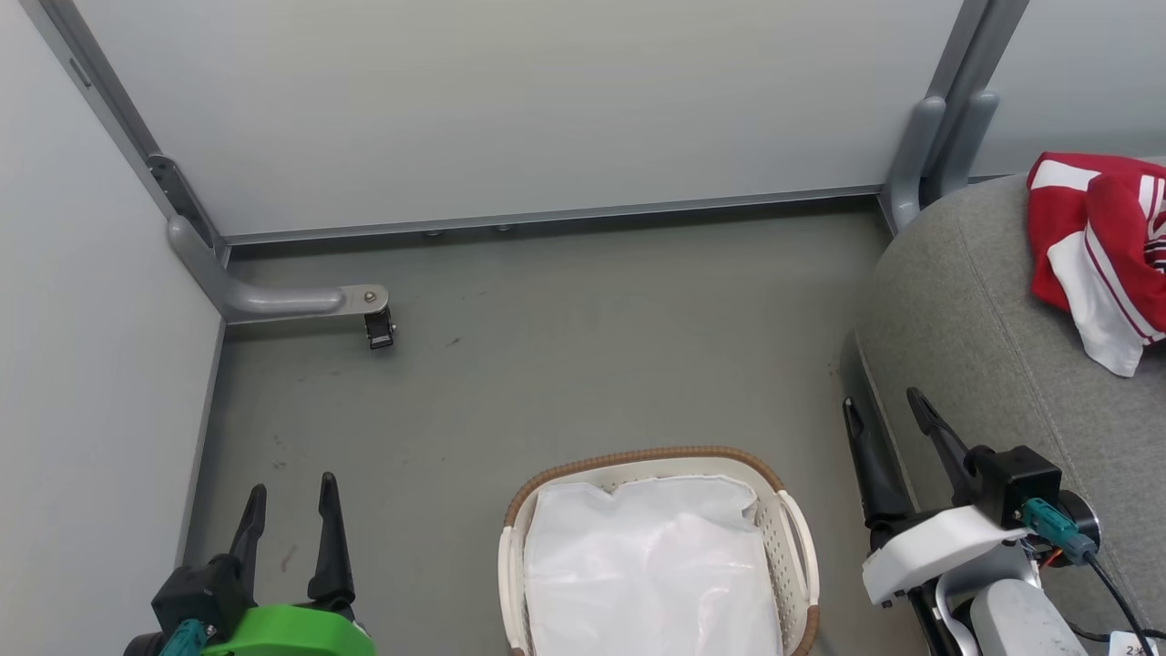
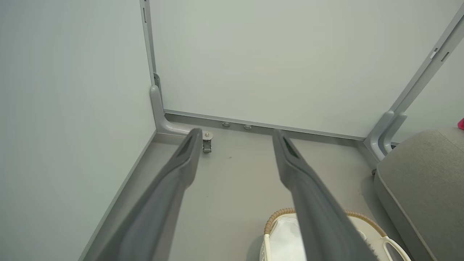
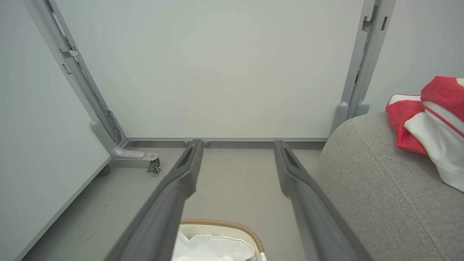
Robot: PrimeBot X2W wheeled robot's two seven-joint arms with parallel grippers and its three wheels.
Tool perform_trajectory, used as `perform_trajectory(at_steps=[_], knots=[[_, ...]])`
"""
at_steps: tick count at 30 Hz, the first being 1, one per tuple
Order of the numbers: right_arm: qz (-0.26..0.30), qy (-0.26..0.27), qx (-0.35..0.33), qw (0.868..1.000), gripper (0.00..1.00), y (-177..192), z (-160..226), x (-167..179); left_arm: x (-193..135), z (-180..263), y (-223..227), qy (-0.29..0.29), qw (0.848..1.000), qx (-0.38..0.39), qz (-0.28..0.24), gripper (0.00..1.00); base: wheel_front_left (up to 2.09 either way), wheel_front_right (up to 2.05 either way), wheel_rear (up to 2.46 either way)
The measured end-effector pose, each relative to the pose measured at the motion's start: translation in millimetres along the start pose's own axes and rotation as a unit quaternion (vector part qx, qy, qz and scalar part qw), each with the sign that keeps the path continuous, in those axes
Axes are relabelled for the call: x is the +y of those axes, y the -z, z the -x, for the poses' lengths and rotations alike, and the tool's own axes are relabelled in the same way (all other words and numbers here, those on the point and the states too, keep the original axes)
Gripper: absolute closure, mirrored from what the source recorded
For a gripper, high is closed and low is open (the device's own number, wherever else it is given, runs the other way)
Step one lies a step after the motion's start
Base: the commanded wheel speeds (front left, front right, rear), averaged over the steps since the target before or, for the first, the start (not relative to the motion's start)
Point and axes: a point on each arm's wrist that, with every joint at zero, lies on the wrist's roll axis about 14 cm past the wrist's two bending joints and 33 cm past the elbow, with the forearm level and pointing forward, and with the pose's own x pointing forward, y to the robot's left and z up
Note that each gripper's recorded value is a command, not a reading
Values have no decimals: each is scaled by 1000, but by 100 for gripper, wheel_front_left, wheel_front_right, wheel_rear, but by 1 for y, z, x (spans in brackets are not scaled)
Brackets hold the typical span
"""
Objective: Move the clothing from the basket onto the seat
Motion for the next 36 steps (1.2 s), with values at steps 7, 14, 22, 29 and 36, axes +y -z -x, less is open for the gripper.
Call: perform_trajectory(at_steps=[7, 14, 22, 29, 36], knots=[[-1, -5, 1, 1000, 0, 1, 1, 4, -4, 0, 1, 6, 1000, 1, 2, 0, 0, 0, 0], [-4, -4, 4, 1000, 0, 3, 2, 3, -5, 1, 3, 6, 1000, 5, 4, 0, 0, 0, 0], [-8, -4, 12, 1000, 100, 8, 4, 4, -5, 3, 12, 5, 1000, 19, 12, 100, 0, 0, 0], [-42, 12, 44, 998, 100, 27, 13, 0, 1, 6, 24, -11, 998, 41, 41, 100, 0, 0, 0], [-106, 34, 45, 993, 100, 26, 13, -7, 8, 6, 23, -31, 994, 44, 99, 100, 0, 0, 0]])
